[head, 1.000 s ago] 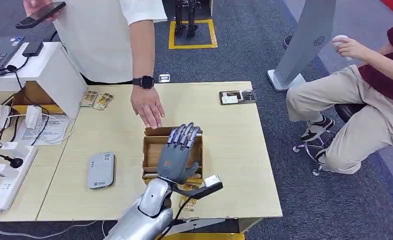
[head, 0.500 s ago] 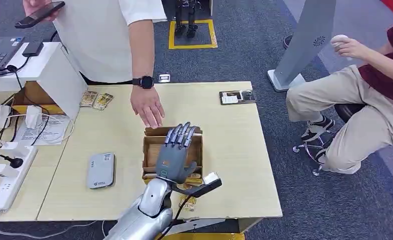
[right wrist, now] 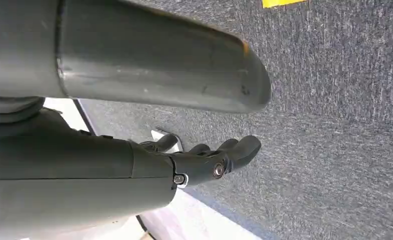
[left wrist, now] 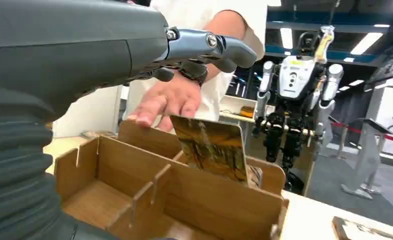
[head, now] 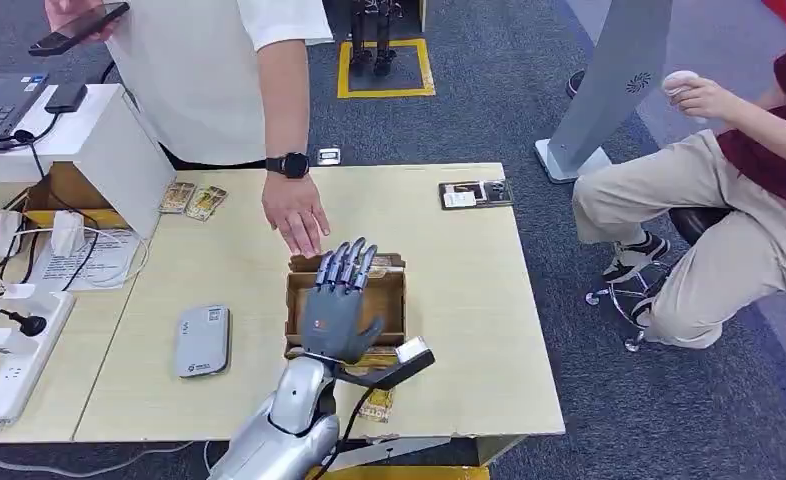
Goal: Pass the card to the sensor for recognition and then transmit it.
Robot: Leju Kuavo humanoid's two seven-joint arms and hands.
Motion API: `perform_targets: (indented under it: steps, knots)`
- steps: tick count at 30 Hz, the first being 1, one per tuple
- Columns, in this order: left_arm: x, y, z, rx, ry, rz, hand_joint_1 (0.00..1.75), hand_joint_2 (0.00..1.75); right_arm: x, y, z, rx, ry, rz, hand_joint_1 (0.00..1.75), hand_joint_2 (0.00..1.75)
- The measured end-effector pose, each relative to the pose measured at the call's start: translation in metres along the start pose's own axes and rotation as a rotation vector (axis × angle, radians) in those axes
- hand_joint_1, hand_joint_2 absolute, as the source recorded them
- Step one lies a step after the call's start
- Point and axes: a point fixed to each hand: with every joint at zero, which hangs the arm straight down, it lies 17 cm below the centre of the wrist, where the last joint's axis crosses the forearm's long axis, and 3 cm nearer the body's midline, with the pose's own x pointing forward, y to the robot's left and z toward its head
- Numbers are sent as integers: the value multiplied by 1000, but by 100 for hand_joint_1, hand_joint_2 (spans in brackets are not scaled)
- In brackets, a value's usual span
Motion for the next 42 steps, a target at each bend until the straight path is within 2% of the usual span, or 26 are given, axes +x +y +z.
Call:
perform_targets:
  steps: [4,5,6,8,33,37,38,39,40,42]
  knots:
    - [-9,8,-1,23,26,9,0,175,0,0,0,0,0,1,0,0]
    - [-11,9,-1,27,31,10,31,175,0,0,0,0,0,1,0,0]
    - [-12,10,-1,29,36,12,143,175,0,0,0,0,0,1,0,0]
    - [-14,11,-1,31,41,14,175,175,0,0,0,0,1,1,0,0]
    - [-23,5,1,15,51,-31,171,175,1,1,1,2,-2,2,0,0]
    - [-21,0,2,3,42,-37,141,175,1,2,1,5,-1,0,0,0]
    - [-19,-2,2,-2,40,-34,115,175,1,3,1,6,-1,-1,0,0]
    - [-17,-3,3,-6,38,-29,52,175,1,4,2,7,-2,-2,0,0]
    - [-13,-4,3,-9,32,-25,0,175,1,4,2,8,-2,-3,0,0]
    - [-8,-6,4,-15,24,-18,0,175,2,5,3,10,-3,-3,0,0]
